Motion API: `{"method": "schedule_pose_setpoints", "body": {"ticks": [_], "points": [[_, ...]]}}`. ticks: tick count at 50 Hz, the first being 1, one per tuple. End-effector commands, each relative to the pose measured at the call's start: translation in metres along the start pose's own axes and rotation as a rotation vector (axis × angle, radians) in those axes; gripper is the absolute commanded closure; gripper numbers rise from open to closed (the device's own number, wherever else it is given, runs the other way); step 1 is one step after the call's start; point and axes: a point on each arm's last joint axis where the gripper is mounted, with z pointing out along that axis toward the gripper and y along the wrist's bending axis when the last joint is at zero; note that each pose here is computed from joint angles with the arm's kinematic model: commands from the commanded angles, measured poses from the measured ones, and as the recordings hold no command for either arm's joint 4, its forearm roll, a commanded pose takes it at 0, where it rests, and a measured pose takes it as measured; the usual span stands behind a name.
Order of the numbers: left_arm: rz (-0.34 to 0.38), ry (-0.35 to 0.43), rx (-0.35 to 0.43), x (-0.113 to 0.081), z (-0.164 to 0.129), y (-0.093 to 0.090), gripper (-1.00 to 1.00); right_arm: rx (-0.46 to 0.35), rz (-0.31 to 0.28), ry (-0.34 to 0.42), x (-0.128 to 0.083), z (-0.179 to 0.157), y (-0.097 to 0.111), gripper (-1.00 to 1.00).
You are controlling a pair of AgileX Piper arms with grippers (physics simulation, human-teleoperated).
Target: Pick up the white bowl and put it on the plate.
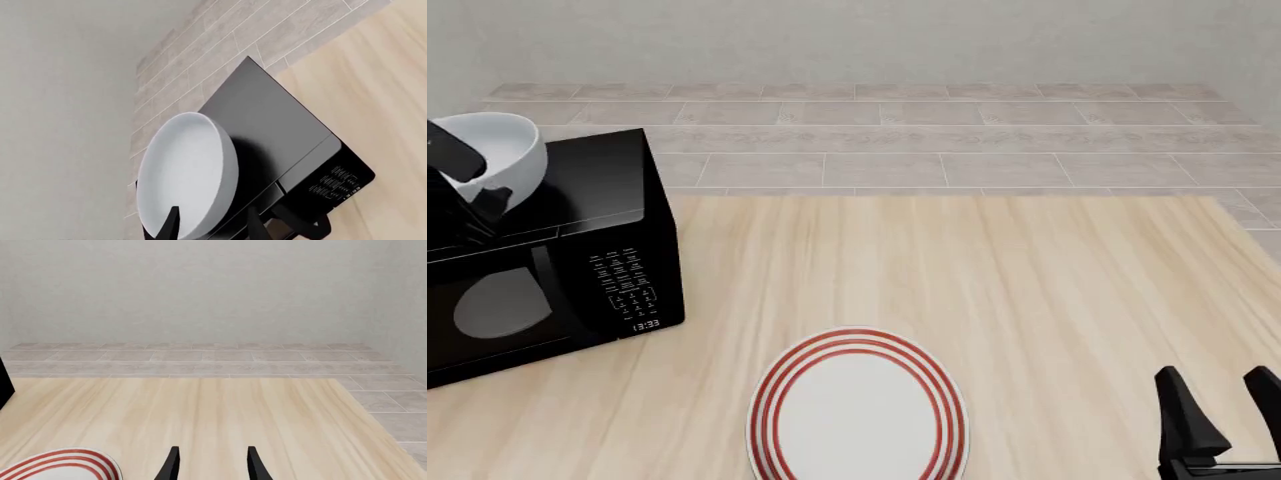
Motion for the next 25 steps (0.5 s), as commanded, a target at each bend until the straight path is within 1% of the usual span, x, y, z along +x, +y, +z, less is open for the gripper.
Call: {"method": "schedule_pose_setpoints", "body": {"ticks": [1,12,19,22,25], "points": [[0.000,0.008,0.003,0.003,0.012,-0.002,-1.00,0.000,0.001,0.000,0.000,0.000,0.000,-1.00],[-0.006,0.022,0.003,0.009,0.022,-0.004,-1.00,0.000,0.001,0.000,0.000,0.000,0.000,-1.00],[-0.004,0.029,0.009,0.012,0.026,-0.007,-1.00,0.000,0.001,0.000,0.000,0.000,0.000,-1.00],[0.009,0.037,0.010,0.016,0.029,-0.009,-1.00,0.000,0.001,0.000,0.000,0.000,0.000,-1.00],[0.004,0.039,0.009,0.016,0.031,-0.008,-1.00,0.000,0.001,0.000,0.000,0.000,0.000,-1.00]]}}
